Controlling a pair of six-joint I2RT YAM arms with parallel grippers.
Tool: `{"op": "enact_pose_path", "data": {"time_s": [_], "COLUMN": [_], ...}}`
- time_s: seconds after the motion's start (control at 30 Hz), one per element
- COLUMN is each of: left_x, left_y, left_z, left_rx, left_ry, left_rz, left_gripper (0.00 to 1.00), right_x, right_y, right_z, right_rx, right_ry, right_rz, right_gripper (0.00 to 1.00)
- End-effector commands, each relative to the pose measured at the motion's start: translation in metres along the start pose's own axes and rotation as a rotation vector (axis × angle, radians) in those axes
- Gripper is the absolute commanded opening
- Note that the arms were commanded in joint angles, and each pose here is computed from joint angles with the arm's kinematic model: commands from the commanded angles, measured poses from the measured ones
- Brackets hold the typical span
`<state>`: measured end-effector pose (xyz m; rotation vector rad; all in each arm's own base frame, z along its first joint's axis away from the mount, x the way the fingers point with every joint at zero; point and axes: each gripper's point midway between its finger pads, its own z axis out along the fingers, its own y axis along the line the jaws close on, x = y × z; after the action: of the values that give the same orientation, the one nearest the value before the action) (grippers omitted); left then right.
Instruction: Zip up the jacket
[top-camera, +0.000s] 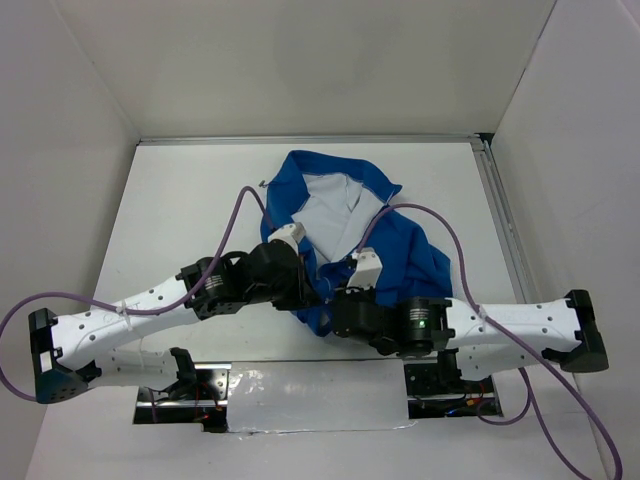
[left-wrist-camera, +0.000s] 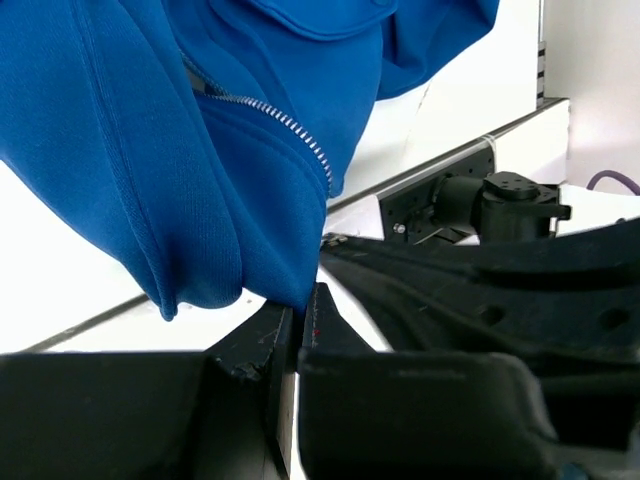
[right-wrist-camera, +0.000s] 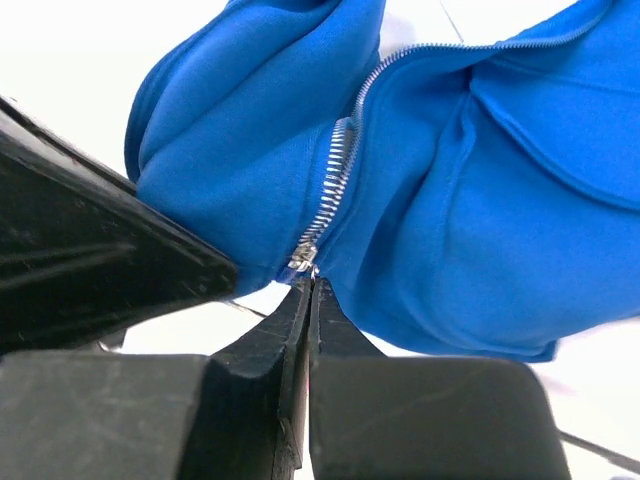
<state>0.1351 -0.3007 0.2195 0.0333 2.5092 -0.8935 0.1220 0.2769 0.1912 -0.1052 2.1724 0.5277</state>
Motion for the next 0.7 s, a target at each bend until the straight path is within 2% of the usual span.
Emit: {"op": "enact_pose_path", "data": {"time_s": [0.0, 0.2, 0.33, 0.47, 0.6, 0.67], "left_x": [-0.006, -0.003, 0.002, 0.002, 0.002, 0.003], "left_y": [-0.003, 0.007, 0.006, 0.004, 0.005, 0.008], "left_z": [-0.003, 0.006, 0.008, 0.004, -0.003, -0.005], "left_rx": [0.013, -0.029, -0.014, -0.007, 0.012, 0.021], "left_ry": [-0.030, -0.015, 0.003, 0.007, -0.017, -0.025], "left_rz": [0.063, 0.117, 0.129, 0.091, 0.048, 0.027], "left_gripper": [0.00, 0.00, 0.00, 0.42, 0.55, 0.66], "right_x": [-0.008, -0.009, -0.007, -0.009, -0.016, -0.013], "right_y": [0.005, -0.010, -0.003, 0.004, 0.012, 0.021], "right_z": [-0.008, -0.004, 0.008, 0.016, 0.013, 0.007], "right_rx": [-0.114, -0.101, -0.074, -0.059, -0.128, -0.213], "right_ry": [0.021, 0.039, 0.042, 0.035, 0.029, 0.049], "right_rz": [-0.109, -0.290, -0.363, -0.368, -0.291, -0.263], "right_gripper": [0.00, 0.00, 0.00, 0.00, 0.00, 0.00]}}
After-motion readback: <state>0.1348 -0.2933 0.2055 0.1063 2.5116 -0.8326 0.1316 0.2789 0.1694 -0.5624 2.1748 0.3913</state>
